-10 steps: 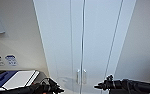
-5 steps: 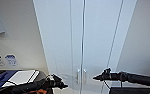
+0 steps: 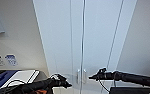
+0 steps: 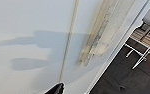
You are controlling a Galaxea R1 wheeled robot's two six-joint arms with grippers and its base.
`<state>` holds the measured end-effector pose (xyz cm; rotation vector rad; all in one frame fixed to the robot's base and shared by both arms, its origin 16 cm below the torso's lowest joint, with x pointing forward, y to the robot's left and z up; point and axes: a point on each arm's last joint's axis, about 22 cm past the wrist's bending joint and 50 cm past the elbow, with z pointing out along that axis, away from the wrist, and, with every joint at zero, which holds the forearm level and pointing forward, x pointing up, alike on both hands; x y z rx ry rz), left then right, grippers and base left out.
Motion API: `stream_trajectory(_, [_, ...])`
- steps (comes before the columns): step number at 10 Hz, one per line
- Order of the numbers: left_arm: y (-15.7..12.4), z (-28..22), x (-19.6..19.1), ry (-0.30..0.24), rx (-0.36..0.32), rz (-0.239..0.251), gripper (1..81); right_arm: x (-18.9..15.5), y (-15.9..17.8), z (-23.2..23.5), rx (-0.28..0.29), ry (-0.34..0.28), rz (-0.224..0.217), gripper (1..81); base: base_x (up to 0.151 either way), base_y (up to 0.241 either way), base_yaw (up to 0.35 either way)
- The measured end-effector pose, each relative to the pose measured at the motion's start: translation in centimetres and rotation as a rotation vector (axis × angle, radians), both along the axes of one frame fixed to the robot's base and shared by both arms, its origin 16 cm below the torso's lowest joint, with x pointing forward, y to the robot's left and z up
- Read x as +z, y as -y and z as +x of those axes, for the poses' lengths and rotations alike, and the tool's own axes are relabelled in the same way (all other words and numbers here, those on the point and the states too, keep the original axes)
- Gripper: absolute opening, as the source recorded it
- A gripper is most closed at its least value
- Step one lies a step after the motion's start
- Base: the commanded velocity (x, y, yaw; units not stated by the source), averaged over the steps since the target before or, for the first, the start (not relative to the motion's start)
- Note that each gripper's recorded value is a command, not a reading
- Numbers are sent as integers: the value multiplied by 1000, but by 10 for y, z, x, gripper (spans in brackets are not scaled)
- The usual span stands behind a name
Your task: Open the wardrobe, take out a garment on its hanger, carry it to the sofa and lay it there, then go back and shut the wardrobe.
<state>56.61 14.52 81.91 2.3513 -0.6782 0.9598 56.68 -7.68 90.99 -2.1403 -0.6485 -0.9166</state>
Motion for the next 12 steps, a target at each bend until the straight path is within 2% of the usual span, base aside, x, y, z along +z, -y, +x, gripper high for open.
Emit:
stream_trajectory(4, [14,7,-8,-3,6,0,811,-9,-11,17,-26,1,-6,811,0,0,0])
stream_trajectory(6, [24,14,-13,-4,12,4,811,-8,-29,17,-12,3,8,811,0,0,0])
stream_trajectory(9, [44,16,-13,-3,2,-4,811,-12,-13,35,-63,15,-1,811,0,0,0])
stream_trajectory(12, [43,18,-14,-1,5,-4,811,-14,-25,47,-82,27,5,811,0,0,0])
